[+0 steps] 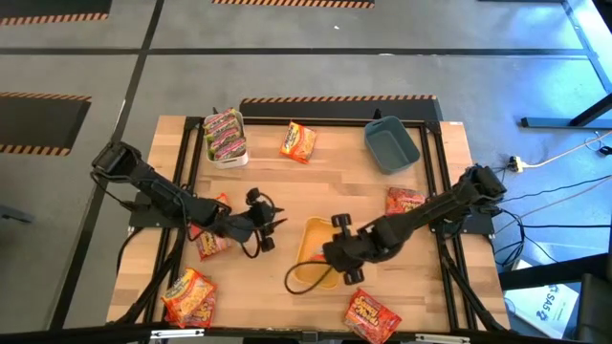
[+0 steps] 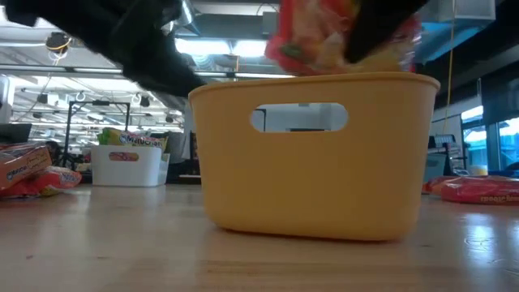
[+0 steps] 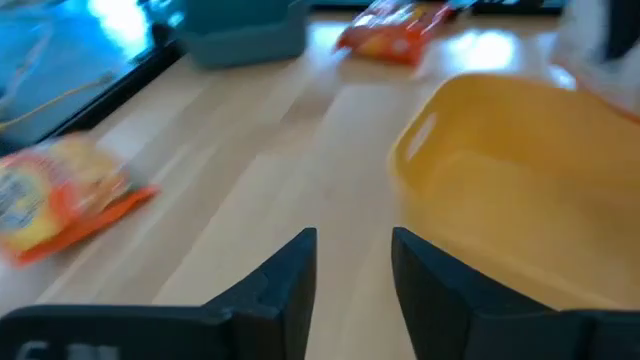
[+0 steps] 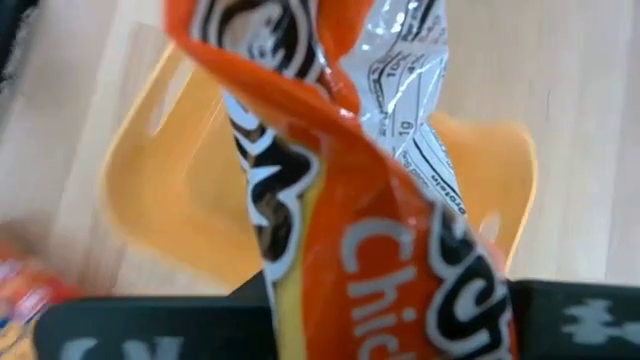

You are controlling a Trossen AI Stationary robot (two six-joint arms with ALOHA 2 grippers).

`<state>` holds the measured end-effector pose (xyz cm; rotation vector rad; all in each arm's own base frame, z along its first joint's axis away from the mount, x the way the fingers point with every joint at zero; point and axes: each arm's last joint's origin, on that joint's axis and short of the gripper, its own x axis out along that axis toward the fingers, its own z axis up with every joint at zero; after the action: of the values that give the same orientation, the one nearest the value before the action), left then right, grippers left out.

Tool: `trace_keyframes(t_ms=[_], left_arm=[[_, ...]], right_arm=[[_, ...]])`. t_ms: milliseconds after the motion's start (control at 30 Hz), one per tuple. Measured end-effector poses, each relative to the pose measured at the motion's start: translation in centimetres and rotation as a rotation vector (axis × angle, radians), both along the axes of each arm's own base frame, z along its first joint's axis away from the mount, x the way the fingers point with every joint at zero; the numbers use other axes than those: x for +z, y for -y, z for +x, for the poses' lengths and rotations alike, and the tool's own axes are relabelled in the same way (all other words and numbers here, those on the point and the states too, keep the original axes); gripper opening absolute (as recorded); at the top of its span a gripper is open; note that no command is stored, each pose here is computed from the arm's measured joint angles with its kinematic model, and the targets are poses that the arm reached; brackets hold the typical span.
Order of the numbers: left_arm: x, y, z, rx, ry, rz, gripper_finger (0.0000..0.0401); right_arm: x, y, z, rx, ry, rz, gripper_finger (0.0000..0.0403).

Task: Sort Maruchan noodles
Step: Put the middle right orange noodle pack into the yellow bin

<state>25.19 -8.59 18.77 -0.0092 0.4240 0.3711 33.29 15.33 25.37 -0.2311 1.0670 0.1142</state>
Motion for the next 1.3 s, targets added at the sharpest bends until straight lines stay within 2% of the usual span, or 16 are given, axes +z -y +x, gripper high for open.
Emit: trace_keyframes(t_ms=[133, 233, 400, 700, 867, 1033, 1300], left_arm=[[0.0, -0.9, 1.6, -0.104, 0.044, -0.012, 0.0165], [-0.8, -2.0, 3.3, -0.176, 0.041, -0.066, 0.0183], [-1.5, -3.7, 6.9, -0.186, 0.003, -0.087, 0.0190], [-0.8, -5.6, 11.7, -0.314, -0.204, -0.104, 0.0190], [-1.6, -6.3, 13.0, -0.345, -0.328, -0.125, 0.0188], [-2.4, -6.7, 13.0, -0.325, -0.370, -0.126, 0.0159], [-2.4, -6.0, 13.0, -0.297, -0.359, -0.167, 0.0069]], right_arm=[[0.6, -0.8, -1.7, -0.056, -0.019, -0.041, 0.0073], [0.7, -1.4, -2.5, -0.085, -0.013, -0.088, 0.0073], [0.6, -1.6, -3.0, -0.100, -0.034, -0.100, 0.0073], [0.4, -1.1, -3.5, -0.146, -0.074, -0.146, 0.0073], [0.4, -1.1, -3.6, -0.165, -0.077, -0.149, 0.0073], [0.4, -1.1, -3.6, -0.165, -0.077, -0.146, 0.0073], [0.7, -1.3, -2.8, -0.182, 0.029, -0.149, 0.0073]])
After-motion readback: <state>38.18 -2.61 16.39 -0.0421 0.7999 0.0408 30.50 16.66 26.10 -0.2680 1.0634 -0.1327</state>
